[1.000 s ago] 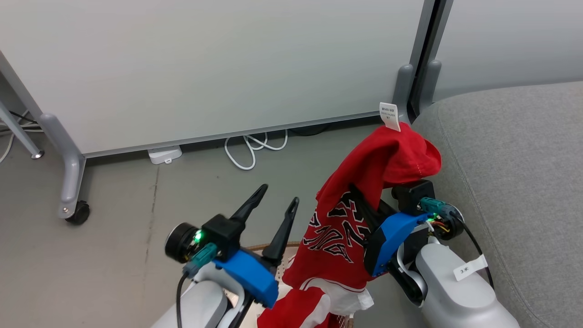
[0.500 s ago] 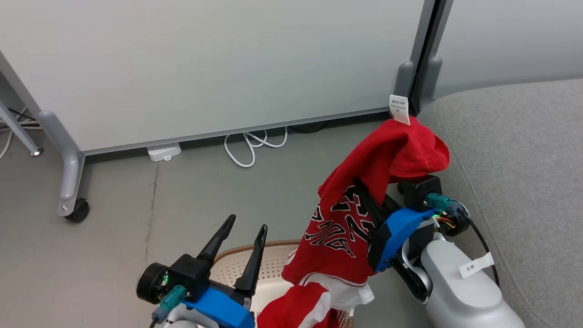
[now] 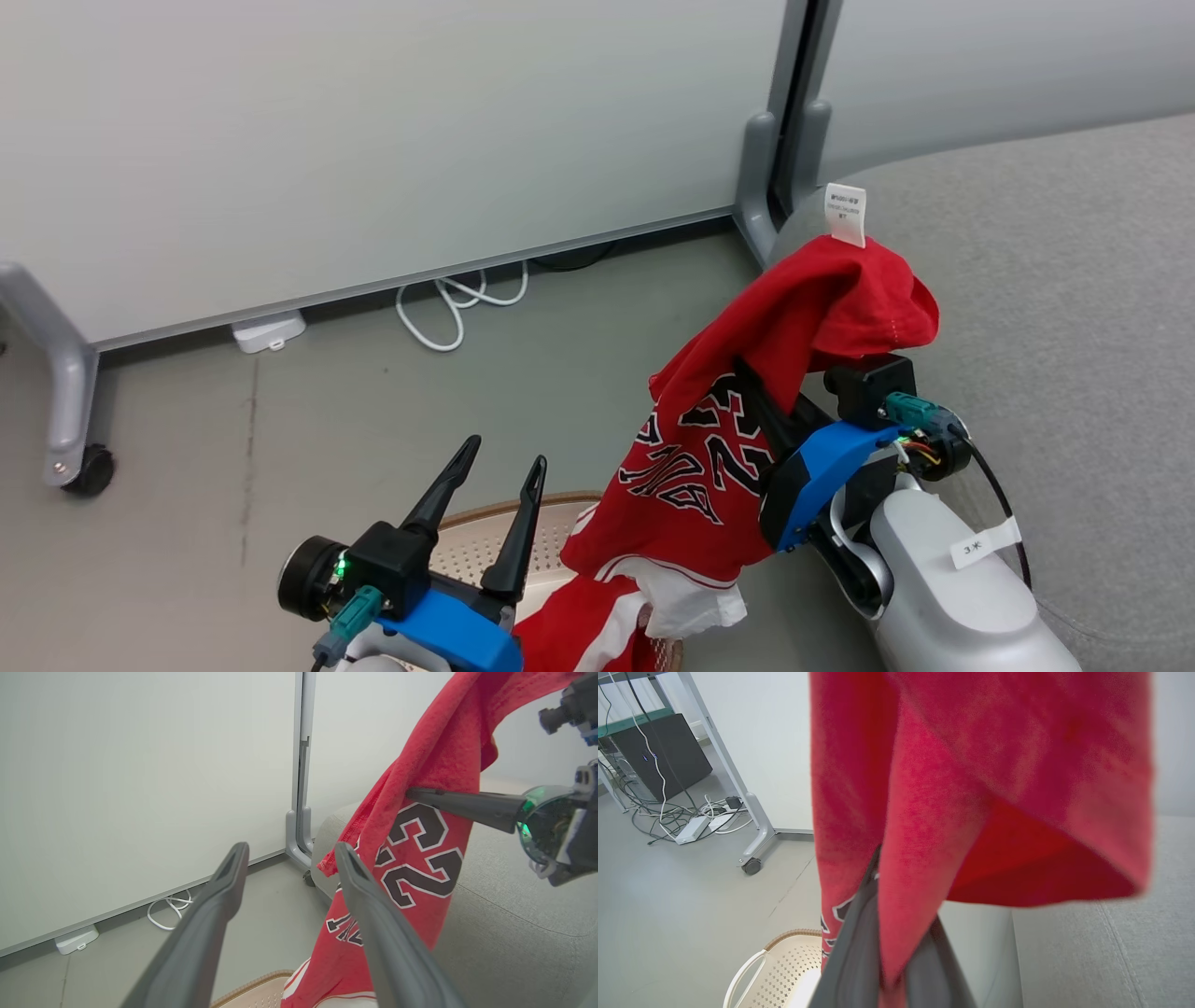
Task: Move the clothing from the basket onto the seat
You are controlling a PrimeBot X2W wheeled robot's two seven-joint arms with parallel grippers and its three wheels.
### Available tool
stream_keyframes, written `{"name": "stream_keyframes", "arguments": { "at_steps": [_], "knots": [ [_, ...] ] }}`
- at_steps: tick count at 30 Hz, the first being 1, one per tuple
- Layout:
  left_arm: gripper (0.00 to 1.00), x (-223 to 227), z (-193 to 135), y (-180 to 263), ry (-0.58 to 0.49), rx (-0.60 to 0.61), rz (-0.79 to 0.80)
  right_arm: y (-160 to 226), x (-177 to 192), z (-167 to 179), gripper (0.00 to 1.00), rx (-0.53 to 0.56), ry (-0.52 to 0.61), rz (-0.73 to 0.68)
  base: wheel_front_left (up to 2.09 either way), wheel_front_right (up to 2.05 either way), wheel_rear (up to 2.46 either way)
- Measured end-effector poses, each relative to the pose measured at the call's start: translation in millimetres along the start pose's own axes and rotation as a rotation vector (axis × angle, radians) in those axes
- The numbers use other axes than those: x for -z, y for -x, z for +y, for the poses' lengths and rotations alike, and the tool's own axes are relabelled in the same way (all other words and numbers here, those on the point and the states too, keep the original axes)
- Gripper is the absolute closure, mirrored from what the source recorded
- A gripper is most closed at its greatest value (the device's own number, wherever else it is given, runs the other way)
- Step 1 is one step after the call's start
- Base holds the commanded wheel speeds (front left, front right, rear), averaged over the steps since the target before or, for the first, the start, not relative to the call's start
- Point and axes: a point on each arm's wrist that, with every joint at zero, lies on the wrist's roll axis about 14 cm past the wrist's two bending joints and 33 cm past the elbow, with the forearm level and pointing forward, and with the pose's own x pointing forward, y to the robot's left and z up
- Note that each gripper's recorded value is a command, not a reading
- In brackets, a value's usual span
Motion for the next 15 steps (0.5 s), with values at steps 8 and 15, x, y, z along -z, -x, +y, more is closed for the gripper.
{"name": "stream_keyframes", "arguments": {
  "at_steps": [8,15],
  "knots": [
    [0.00,6,-35,-27,0.000,0.140,0.015,31,-1,-45,1.00,0.134,-0.008,-0.006,0.00,0.00,0.00],
    [0.00,14,-75,-48,0.001,0.288,0.034,68,0,-85,1.00,0.270,-0.023,-0.015,0.00,0.00,0.00]
  ]
}}
